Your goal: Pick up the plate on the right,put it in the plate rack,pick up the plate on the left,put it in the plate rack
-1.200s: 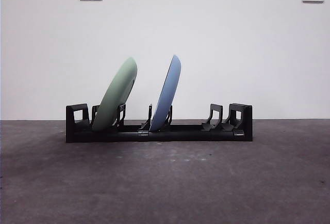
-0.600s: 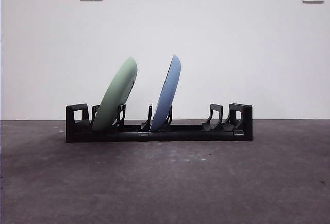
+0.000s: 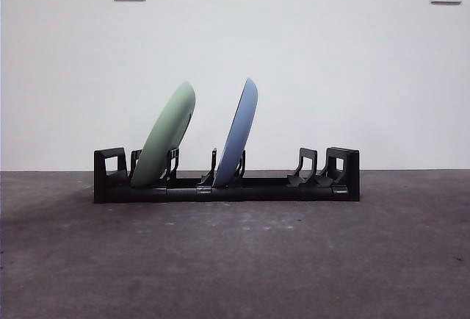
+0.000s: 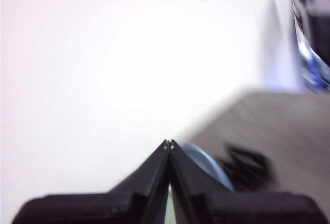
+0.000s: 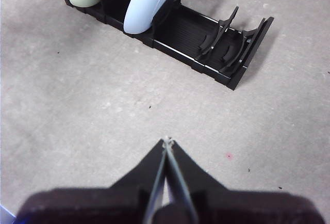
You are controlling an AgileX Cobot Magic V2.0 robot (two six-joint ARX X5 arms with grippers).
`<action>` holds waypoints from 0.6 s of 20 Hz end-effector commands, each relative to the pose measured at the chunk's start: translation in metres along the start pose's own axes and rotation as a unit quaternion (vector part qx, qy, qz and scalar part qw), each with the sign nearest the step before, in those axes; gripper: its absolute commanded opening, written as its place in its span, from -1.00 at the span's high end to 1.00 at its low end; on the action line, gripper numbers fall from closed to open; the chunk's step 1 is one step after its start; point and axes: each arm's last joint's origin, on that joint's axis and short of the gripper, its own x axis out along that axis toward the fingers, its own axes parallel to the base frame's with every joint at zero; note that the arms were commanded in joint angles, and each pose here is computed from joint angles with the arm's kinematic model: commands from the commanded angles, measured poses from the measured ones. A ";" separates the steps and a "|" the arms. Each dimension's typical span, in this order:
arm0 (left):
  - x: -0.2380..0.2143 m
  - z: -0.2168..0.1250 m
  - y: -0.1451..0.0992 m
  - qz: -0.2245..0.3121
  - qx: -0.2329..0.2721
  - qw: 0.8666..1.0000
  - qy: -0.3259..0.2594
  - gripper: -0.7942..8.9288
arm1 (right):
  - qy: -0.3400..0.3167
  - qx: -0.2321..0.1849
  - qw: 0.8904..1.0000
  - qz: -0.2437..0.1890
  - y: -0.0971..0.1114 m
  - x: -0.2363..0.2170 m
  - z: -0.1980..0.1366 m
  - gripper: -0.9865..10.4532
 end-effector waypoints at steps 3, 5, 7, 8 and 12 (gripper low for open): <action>-0.027 -0.069 -0.017 0.100 0.085 0.984 -0.125 0.84 | 0.000 -0.003 1.000 -0.002 0.000 0.002 -0.001 0.82; -0.033 -0.111 -0.028 0.114 0.071 0.988 -0.080 0.84 | 0.000 -0.002 1.000 -0.002 0.000 0.002 -0.001 0.82; -0.036 -0.146 -0.035 0.139 0.059 0.988 -0.043 0.84 | 0.000 -0.002 1.000 -0.002 0.000 0.002 -0.001 0.82; -0.037 -0.159 -0.038 0.139 0.052 0.988 -0.031 0.84 | 0.000 -0.002 1.000 -0.002 0.000 0.002 -0.001 0.82; -0.044 -0.206 -0.053 0.144 0.013 0.988 0.047 0.84 | 0.000 -0.002 1.000 -0.002 0.000 0.002 -0.001 0.82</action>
